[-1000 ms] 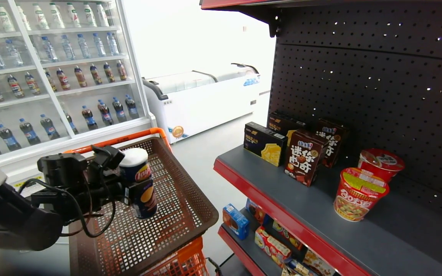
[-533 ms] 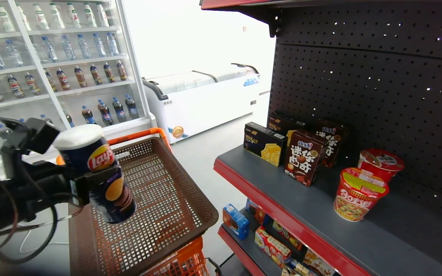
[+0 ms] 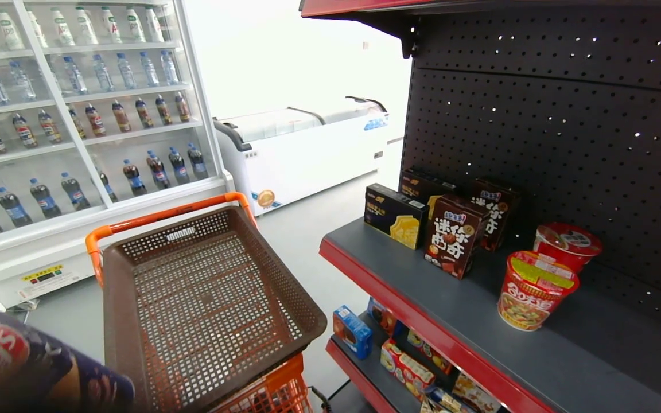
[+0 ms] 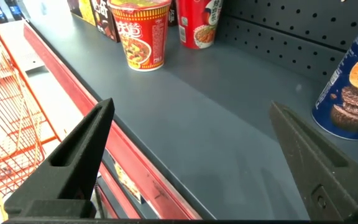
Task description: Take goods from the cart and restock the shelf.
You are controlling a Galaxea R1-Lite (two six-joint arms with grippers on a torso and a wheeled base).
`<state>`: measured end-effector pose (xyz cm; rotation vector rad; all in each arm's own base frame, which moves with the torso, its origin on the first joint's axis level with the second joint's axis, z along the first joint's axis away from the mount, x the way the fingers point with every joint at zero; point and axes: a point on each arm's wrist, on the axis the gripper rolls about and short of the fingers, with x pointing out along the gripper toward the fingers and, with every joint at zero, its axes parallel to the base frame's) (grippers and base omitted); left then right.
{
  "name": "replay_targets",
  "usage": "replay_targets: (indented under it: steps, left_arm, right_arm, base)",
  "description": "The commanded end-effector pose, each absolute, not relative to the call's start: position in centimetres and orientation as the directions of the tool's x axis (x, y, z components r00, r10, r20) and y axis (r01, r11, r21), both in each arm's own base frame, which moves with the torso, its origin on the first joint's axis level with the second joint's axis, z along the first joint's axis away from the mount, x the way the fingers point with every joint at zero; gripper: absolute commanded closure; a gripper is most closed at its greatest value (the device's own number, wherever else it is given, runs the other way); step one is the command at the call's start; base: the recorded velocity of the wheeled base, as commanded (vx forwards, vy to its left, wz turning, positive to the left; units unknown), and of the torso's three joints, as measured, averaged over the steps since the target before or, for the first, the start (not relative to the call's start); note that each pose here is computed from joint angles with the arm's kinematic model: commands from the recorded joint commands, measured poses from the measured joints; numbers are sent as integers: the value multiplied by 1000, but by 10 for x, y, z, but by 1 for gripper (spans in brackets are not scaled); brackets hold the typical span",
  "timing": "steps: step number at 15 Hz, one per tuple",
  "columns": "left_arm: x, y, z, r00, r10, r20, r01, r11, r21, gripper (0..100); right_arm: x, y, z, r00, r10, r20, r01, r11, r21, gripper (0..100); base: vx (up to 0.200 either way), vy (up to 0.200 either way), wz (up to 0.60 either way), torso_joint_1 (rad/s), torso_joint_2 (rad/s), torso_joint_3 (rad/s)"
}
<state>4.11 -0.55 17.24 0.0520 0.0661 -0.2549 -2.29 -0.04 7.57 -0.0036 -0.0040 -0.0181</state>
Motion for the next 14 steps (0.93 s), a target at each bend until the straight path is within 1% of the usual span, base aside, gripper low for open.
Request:
replay_targets:
  steps: [1,4,14]
  left_arm:
    - [-3,-5,150,976,-216,4,215,975,62,100]
    - [-12,-5,145,977,-212,15,210,975,65,100]
    - [-12,-5,147,976,-215,21,213,975,63,100]
  right_arm:
    - [-23,0,76,1000,-17,3,17,1000,-3,0]
    - [-23,0,76,1000,-17,3,17,1000,-3,0]
    - [-23,0,76,1000,-15,3,15,1000,-3,0]
  base:
    - [0,0,0,0,0,0]
    - [0,0,0,0,0,0]
    - [0,0,-600,2,2,4]
